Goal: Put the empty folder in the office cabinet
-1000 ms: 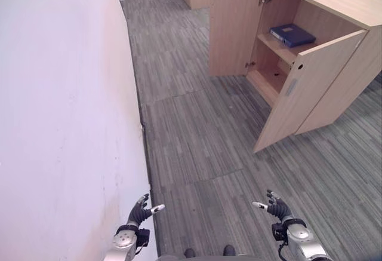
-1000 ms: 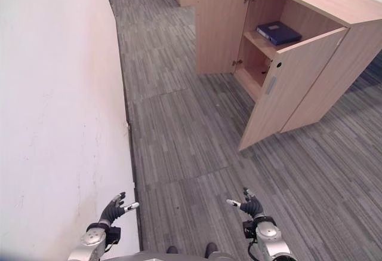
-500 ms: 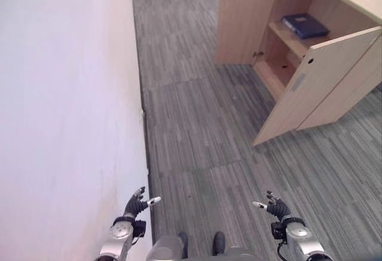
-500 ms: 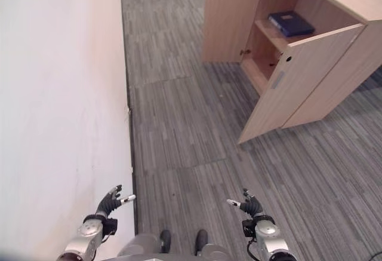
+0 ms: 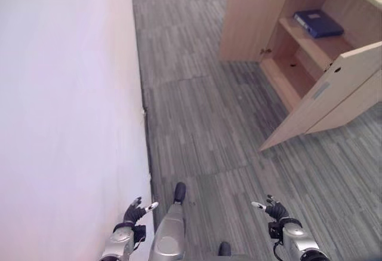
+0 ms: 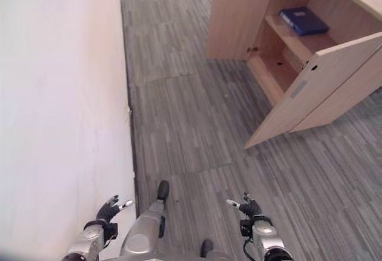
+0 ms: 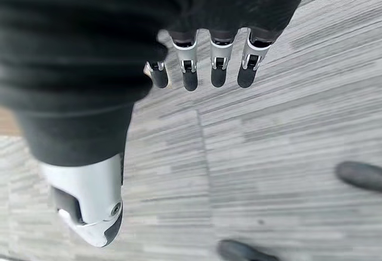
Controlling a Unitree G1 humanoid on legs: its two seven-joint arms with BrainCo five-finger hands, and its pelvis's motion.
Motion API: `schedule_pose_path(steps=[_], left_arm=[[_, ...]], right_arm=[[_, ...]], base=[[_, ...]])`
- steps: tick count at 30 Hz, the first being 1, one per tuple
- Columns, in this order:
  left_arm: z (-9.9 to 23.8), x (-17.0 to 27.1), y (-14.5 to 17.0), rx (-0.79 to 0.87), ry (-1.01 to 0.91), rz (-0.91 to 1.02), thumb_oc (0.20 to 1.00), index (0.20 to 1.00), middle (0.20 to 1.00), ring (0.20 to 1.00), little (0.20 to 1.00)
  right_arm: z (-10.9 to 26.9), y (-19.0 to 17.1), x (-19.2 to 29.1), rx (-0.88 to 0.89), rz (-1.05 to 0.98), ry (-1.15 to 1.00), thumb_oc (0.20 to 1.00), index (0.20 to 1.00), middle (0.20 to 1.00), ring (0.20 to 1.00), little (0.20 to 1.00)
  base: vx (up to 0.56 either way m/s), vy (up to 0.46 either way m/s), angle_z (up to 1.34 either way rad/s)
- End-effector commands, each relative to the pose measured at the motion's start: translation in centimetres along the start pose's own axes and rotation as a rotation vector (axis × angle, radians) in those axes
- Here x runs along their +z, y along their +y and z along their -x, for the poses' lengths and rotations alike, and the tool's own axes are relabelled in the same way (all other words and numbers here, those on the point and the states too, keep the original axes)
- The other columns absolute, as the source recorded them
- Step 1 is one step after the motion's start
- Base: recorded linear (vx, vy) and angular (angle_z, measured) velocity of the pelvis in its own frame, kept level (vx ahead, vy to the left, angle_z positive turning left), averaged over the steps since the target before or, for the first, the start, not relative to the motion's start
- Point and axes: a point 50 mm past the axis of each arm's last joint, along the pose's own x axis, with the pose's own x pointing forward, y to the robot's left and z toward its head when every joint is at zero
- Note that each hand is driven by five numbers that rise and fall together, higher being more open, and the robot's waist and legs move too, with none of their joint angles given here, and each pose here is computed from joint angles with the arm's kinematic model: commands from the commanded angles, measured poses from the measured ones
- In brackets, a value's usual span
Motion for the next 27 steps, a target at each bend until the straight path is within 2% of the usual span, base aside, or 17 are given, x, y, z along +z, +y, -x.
schedule_pose_path(steps=[1, 7, 11, 16, 19, 23, 24, 27], left_arm=[[-0.2, 2.5, 1.5, 0.024, -0.112, -0.027, 1.0, 1.0, 1.0, 1.0, 1.0], [-0.2, 3.6, 2.5, 0.042, -0.146, -0.054, 1.0, 1.0, 1.0, 1.0, 1.0], [-0.3, 4.0, 2.4, 0.041, -0.16, -0.059, 1.0, 1.0, 1.0, 1.0, 1.0], [-0.4, 4.8, 1.9, 0.017, -0.189, -0.081, 1.0, 1.0, 1.0, 1.0, 1.0], [-0.1, 5.6, 1.7, -0.003, -0.228, -0.103, 1.0, 1.0, 1.0, 1.0, 1.0], [-0.1, 6.4, 1.1, -0.032, -0.267, -0.128, 1.0, 1.0, 1.0, 1.0, 1.0], [0.0, 6.6, 0.3, -0.063, -0.282, -0.149, 1.0, 1.0, 1.0, 1.0, 1.0], [0.1, 6.5, -1.0, -0.106, -0.287, -0.131, 1.0, 1.0, 1.0, 1.0, 1.0]], right_arm=[[-0.8, 0.8, 3.6, 0.025, -0.009, -0.124, 1.0, 1.0, 1.0, 1.0, 1.0], [-1.1, 1.3, 5.4, 0.037, -0.014, -0.177, 1.0, 1.0, 1.0, 1.0, 1.0], [-1.1, 1.0, 4.7, 0.012, -0.047, -0.147, 1.0, 1.0, 1.0, 1.0, 1.0], [-0.7, -0.8, 0.8, -0.079, -0.15, -0.007, 1.0, 1.0, 1.0, 1.0, 1.0], [0.3, -2.1, -3.3, -0.177, -0.263, 0.152, 1.0, 1.0, 1.0, 1.0, 1.0], [1.3, -2.9, -5.9, -0.224, -0.278, 0.248, 1.0, 1.0, 1.0, 1.0, 1.0], [2.7, -3.5, -8.6, -0.256, -0.285, 0.34, 1.0, 1.0, 1.0, 1.0, 1.0], [4.3, -4.8, -11.1, -0.325, -0.304, 0.451, 1.0, 1.0, 1.0, 1.0, 1.0]], base=[[0.34, 0.238, 0.03], [0.31, 0.331, 0.03], [0.26, 0.223, 0.18], [0.42, 0.029, 0.13], [0.44, -0.06, -0.14], [0.33, -0.06, -0.51], [0.42, -0.06, -0.35], [0.31, -0.085, -0.24]])
